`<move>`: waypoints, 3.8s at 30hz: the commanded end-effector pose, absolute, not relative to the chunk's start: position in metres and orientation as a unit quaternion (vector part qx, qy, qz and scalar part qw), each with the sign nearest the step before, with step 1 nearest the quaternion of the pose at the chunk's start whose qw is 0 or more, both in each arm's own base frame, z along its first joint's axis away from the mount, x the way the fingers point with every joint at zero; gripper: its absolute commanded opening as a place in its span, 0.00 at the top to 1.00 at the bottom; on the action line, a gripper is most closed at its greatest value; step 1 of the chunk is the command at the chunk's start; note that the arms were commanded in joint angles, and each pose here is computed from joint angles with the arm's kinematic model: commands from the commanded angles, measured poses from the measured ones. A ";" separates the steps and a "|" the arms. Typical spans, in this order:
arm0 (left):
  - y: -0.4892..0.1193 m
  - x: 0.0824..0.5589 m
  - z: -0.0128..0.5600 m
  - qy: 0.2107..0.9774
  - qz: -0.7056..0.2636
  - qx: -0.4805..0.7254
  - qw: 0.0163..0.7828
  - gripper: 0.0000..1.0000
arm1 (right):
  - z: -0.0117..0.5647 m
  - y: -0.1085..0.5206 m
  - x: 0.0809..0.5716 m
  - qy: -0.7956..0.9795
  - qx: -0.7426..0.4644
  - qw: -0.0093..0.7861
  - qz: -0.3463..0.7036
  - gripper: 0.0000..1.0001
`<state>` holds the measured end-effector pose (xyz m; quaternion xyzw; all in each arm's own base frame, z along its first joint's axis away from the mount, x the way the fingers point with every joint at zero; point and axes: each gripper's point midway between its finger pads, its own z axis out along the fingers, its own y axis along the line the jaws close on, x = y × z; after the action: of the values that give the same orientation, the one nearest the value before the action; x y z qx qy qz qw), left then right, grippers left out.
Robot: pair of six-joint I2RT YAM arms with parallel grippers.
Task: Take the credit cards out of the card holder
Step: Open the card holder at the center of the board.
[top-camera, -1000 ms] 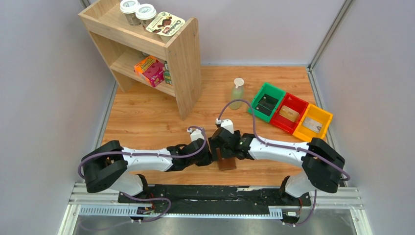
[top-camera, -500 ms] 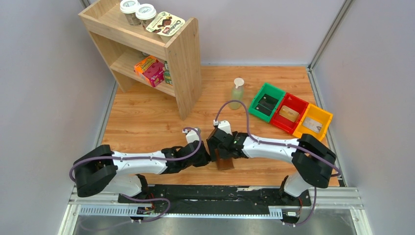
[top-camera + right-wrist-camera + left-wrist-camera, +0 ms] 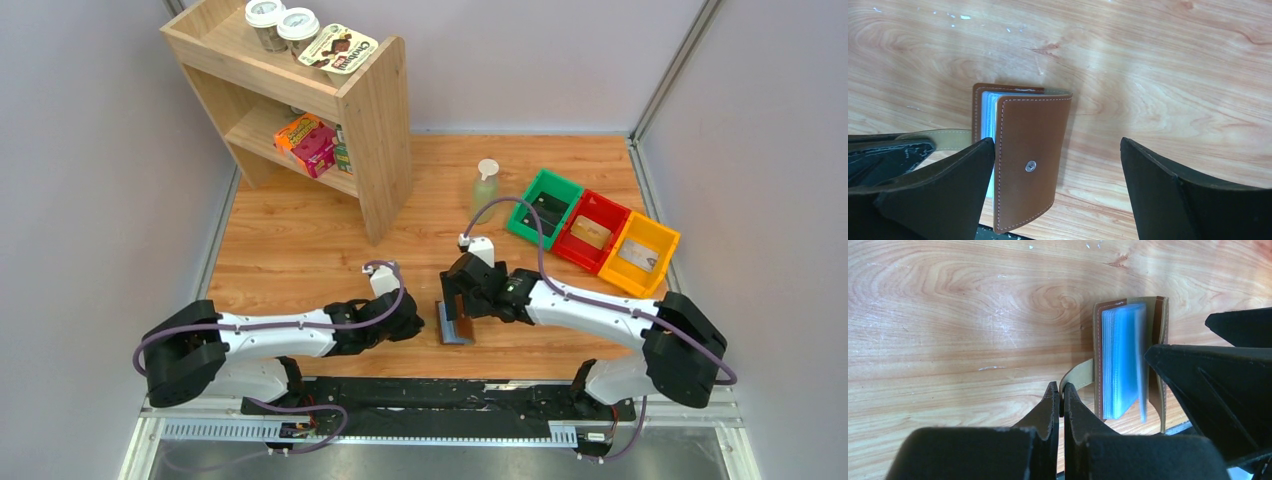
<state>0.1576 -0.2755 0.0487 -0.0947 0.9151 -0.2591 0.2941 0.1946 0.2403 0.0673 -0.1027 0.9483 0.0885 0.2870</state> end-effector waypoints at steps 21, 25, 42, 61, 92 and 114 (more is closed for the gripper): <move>-0.253 0.174 0.102 0.889 -0.250 -0.086 0.375 1.00 | 0.033 0.212 0.189 0.960 -0.077 0.236 0.128 0.14; -0.280 0.178 0.141 0.873 -0.290 -0.024 0.391 1.00 | 0.029 0.221 0.190 0.960 -0.075 0.229 0.145 0.13; -0.274 0.173 0.117 0.893 -0.265 -0.056 0.360 1.00 | 0.090 0.236 0.196 0.911 -0.050 0.312 0.267 0.14; -0.173 0.156 0.022 0.922 -0.157 -0.171 0.311 1.00 | 0.088 0.311 0.193 0.881 -0.070 0.240 0.401 0.42; -0.192 0.159 0.021 0.932 -0.160 -0.130 0.299 1.00 | 0.090 0.317 0.201 0.895 -0.089 0.262 0.349 0.39; -0.193 0.158 0.021 0.931 -0.165 -0.130 0.298 1.00 | 0.077 0.322 0.217 0.901 -0.114 0.273 0.316 0.35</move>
<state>0.1580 -0.1915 0.0186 -0.1337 0.9305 -0.1627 0.2996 0.2052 0.3103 0.0648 -0.1030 0.9114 0.3098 0.2504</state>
